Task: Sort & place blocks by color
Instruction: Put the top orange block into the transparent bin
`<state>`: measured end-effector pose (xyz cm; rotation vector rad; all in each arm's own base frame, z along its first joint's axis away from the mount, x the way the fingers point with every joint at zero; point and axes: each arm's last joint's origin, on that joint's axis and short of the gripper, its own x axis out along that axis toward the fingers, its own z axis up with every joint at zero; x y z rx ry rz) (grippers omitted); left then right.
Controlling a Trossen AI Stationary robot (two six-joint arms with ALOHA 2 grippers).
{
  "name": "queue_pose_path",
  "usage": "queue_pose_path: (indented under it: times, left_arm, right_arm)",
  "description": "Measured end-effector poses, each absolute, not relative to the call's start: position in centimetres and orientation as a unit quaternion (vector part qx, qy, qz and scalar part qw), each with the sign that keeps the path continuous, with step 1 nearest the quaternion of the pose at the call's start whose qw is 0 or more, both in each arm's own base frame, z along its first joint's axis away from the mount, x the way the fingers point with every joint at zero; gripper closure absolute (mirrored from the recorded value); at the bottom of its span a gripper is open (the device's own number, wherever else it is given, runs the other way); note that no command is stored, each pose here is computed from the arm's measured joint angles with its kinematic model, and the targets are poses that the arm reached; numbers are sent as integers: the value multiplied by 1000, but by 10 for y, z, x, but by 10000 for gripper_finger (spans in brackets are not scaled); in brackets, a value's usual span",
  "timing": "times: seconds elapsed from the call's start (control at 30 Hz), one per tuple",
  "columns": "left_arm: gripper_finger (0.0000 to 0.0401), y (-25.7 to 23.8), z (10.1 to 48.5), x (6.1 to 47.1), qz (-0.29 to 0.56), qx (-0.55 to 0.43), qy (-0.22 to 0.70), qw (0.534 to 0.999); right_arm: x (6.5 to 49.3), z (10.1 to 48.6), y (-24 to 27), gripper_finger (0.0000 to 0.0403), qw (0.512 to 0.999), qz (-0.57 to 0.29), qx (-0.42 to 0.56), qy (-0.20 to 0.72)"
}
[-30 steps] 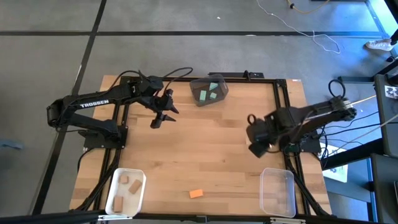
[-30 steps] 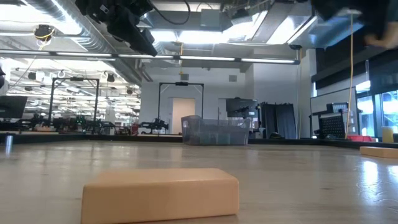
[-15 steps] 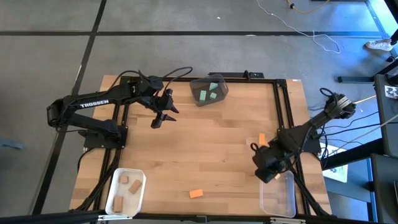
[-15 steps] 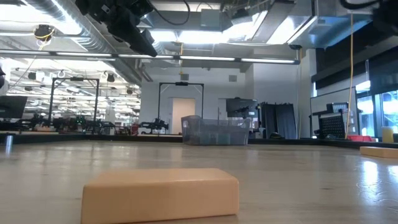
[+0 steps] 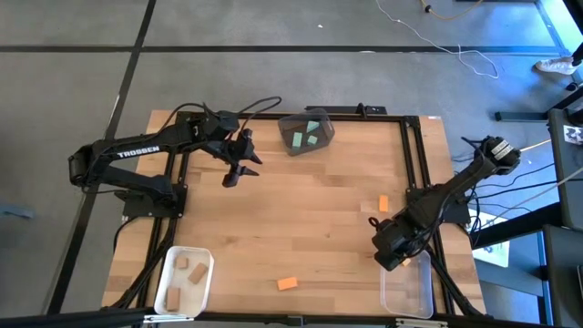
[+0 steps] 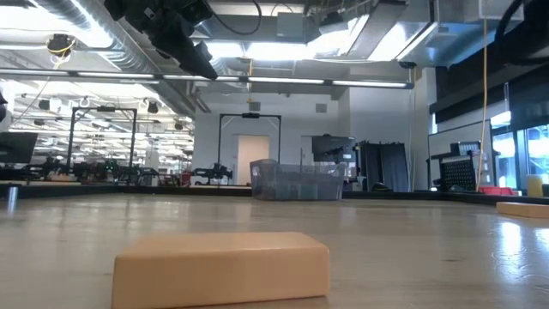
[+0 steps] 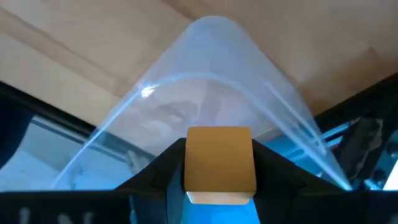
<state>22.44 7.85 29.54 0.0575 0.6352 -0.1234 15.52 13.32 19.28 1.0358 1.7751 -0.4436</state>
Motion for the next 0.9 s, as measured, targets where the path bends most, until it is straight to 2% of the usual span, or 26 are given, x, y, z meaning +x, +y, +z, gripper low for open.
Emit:
queue_pose_path:
  times: [0.27, 0.9]
  left_arm:
    - [227, 79, 295, 224, -48, 24, 316, 947]
    - [227, 79, 295, 224, -48, 24, 316, 947]
  right_arm:
    - [155, 179, 133, 263, 509, -157, 434, 727]
    - [155, 177, 132, 245, 524, -168, 429, 717]
